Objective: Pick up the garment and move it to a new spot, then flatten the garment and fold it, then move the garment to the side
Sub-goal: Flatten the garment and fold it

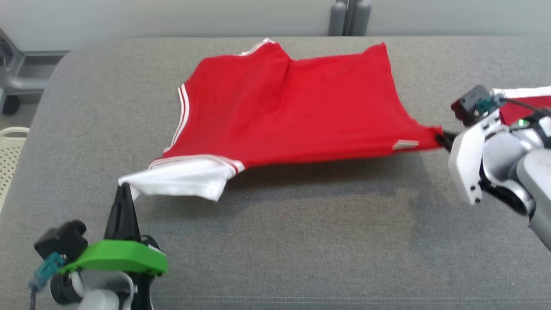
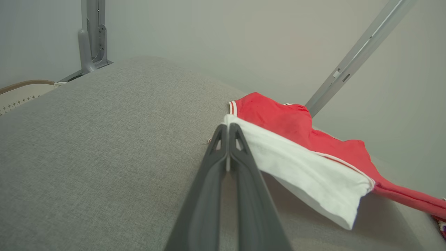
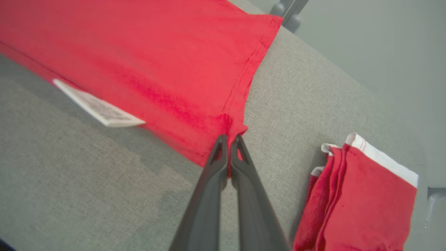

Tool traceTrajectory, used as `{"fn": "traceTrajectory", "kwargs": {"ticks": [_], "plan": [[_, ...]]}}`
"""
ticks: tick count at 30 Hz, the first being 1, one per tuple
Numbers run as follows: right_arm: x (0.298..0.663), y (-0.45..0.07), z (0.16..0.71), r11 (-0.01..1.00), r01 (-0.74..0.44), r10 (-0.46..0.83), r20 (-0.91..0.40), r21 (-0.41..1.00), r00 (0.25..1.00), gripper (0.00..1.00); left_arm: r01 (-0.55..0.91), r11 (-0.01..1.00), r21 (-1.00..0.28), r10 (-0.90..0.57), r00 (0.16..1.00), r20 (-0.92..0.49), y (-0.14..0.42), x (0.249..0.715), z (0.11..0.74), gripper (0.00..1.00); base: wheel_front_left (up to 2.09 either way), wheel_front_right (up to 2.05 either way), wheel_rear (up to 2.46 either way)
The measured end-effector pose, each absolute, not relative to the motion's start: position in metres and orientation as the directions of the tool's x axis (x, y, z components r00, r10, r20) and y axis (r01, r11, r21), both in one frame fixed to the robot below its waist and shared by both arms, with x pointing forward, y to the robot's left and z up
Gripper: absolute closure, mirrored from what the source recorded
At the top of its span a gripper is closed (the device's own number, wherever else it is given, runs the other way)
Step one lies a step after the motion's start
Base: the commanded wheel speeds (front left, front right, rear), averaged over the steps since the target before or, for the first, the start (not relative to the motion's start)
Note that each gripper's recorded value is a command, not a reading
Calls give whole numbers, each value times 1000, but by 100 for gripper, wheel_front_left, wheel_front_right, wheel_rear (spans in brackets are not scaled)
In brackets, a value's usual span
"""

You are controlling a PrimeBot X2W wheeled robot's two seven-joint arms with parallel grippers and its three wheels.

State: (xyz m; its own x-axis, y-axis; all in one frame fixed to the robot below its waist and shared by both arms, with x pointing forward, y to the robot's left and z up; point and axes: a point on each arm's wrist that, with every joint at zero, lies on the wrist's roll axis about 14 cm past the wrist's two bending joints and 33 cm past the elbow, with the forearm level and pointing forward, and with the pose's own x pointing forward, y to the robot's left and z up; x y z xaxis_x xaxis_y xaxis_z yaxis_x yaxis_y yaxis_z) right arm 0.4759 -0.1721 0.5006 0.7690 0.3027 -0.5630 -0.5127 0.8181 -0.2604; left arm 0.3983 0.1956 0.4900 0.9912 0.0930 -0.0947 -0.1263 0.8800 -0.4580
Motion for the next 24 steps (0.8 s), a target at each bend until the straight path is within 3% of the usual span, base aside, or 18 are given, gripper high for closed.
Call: {"fn": "traceTrajectory", "kwargs": {"ticks": [9, 24], "plan": [[413, -179, 467, 820, -549, 263, -745, -162, 613, 100, -188, 892, -411, 119, 975, -187, 194, 350, 467, 100, 0, 0, 0], [336, -180, 433, 865, -502, 266, -864, 18, 427, 100, -266, 909, -322, 138, 919, -370, 195, 297, 434, 100, 0, 0, 0]]}}
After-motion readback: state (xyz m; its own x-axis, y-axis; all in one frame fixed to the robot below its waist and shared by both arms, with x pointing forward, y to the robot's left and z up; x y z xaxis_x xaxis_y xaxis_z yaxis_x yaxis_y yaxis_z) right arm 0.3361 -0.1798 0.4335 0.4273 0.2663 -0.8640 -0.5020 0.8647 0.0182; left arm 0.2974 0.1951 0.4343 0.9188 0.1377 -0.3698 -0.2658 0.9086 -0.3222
